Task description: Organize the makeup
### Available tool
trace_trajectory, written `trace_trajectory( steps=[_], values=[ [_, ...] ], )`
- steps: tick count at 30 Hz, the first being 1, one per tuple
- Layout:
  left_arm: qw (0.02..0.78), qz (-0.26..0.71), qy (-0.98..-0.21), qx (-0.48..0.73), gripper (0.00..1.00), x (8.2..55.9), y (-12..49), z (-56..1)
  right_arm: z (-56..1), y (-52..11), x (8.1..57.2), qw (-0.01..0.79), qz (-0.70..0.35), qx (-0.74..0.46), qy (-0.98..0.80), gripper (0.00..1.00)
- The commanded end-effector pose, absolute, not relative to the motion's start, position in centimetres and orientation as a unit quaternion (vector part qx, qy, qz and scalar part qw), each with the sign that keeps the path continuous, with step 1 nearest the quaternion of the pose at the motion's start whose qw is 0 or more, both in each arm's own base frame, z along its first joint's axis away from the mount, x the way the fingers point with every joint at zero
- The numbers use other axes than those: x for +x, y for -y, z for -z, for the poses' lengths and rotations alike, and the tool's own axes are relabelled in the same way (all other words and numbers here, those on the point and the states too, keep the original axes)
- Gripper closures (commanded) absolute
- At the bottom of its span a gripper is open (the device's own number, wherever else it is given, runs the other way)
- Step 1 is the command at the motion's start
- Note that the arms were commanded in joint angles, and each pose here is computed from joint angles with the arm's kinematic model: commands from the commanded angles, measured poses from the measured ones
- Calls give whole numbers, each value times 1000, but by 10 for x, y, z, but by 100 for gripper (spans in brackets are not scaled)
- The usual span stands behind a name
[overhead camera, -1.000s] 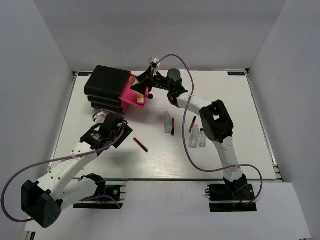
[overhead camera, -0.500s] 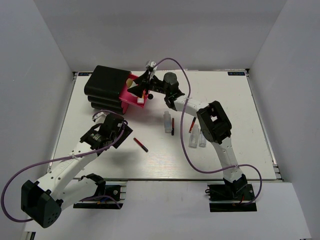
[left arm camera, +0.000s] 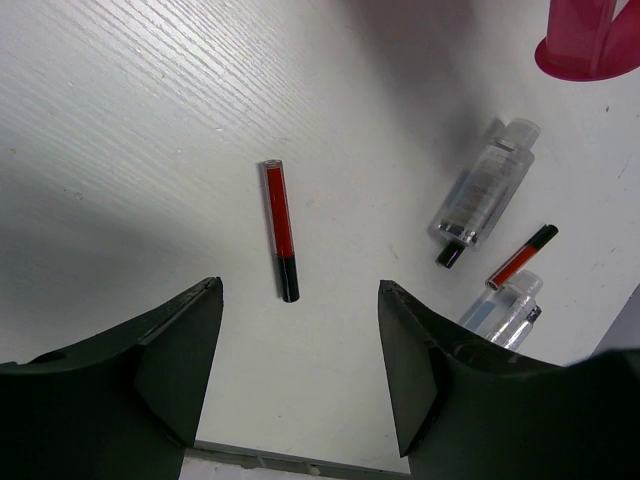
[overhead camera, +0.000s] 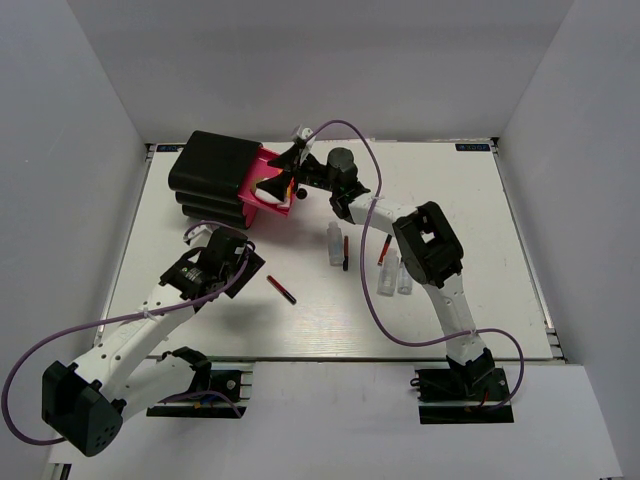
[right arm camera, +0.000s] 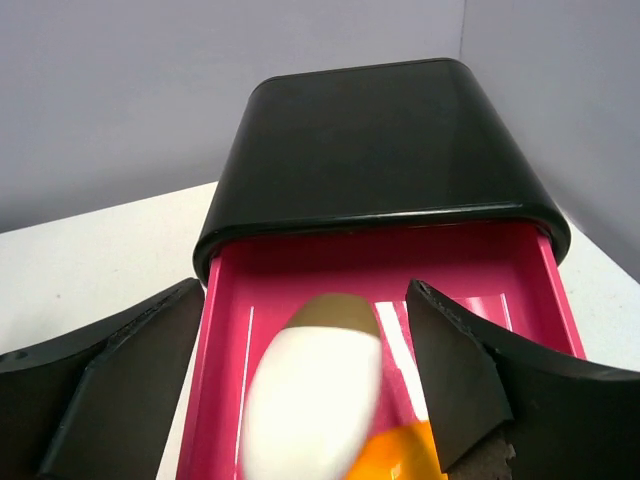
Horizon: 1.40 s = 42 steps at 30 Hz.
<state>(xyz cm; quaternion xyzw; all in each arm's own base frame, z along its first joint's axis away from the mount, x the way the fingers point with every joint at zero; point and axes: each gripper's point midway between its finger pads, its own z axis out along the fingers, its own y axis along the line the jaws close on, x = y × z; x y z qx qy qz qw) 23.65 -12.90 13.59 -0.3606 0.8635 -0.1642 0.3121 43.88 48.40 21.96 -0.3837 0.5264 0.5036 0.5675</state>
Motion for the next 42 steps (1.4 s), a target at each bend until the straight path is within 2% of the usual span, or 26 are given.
trace_trajectory(
  steps=[1, 6, 9, 12, 14, 15, 17, 19, 22, 23, 24, 25, 26, 27, 29, 30, 32, 33, 35, 36, 37, 38, 39, 40, 42],
  values=[
    [329, 174, -852, -368, 27, 241, 127, -152, -230, -485, 443, 590, -495, -388, -507, 12],
    [330, 172, -852, -369, 27, 242, 126, -153, -243, -483, 443, 597, -500, -388, -493, 11],
    [330, 174, -851, -369, 27, 242, 127, -153, -256, -479, 447, 604, -504, -379, -487, 16],
    [331, 175, -850, -369, 27, 242, 127, -154, -271, -473, 452, 608, -509, -372, -483, 27],
    [331, 175, -851, -368, 27, 242, 127, -152, -283, -468, 454, 609, -509, -371, -482, 51],
    [332, 178, -849, -369, 27, 243, 127, -153, -284, -462, 459, 608, -508, -369, -487, 74],
    [334, 178, -849, -368, 29, 244, 127, -151, -291, -451, 464, 602, -502, -365, -502, 99],
    [340, 177, -848, -367, 32, 245, 127, -152, -292, -433, 474, 607, -481, -370, -513, 100],
    [365, 179, -841, -356, 50, 254, 125, -159, -275, -407, 481, 589, -434, -393, -557, 100],
    [374, 178, -838, -354, 58, 258, 122, -162, -257, -399, 481, 558, -418, -392, -600, 100],
    [384, 178, -836, -350, 61, 263, 122, -166, -246, -393, 482, 542, -406, -395, -621, 100],
    [404, 177, -833, -334, 69, 272, 123, -173, -229, -377, 486, 523, -378, -402, -650, 100],
    [418, 183, -833, -314, 69, 279, 128, -180, -229, -373, 488, 528, -369, -405, -649, 100],
    [438, 193, -827, -296, 77, 289, 133, -196, -208, -362, 486, 503, -361, -399, -676, 100],
    [461, 174, -833, -251, 84, 312, 139, -205, -203, -345, 489, 506, -341, -391, -690, 100],
    [482, 179, -824, -239, 85, 326, 144, -230, -191, -340, 486, 497, -336, -388, -699, 100],
    [485, 136, -839, -206, 85, 352, 144, -227, -185, -333, 487, 492, -328, -382, -710, 100],
    [505, 145, -826, -202, 82, 369, 148, -253, -182, -334, 484, 483, -330, -382, -716, 100],
    [503, 118, -837, -183, 78, 400, 140, -250, -178, -335, 482, 473, -335, -378, -722, 100],
    [502, 114, -838, -178, 74, 410, 138, -255, -176, -334, 482, 469, -335, -375, -726, 100],
    [528, 115, -822, -179, 70, 431, 128, -286, -174, -335, 481, 466, -336, -372, -729, 100],
    [523, 105, -827, -178, 63, 448, 125, -279, -175, -334, 483, 466, -335, -366, -733, 100],
    [522, 101, -828, -177, 51, 458, 119, -281, -176, -335, 483, 463, -337, -364, -734, 100],
    [540, 107, -814, -185, 46, 472, 113, -305, -172, -334, 485, 458, -337, -361, -739, 100],
    [520, 86, -823, -210, 38, 496, 82, -289, -174, -337, 488, 456, -340, -356, -741, 100]
  ],
)
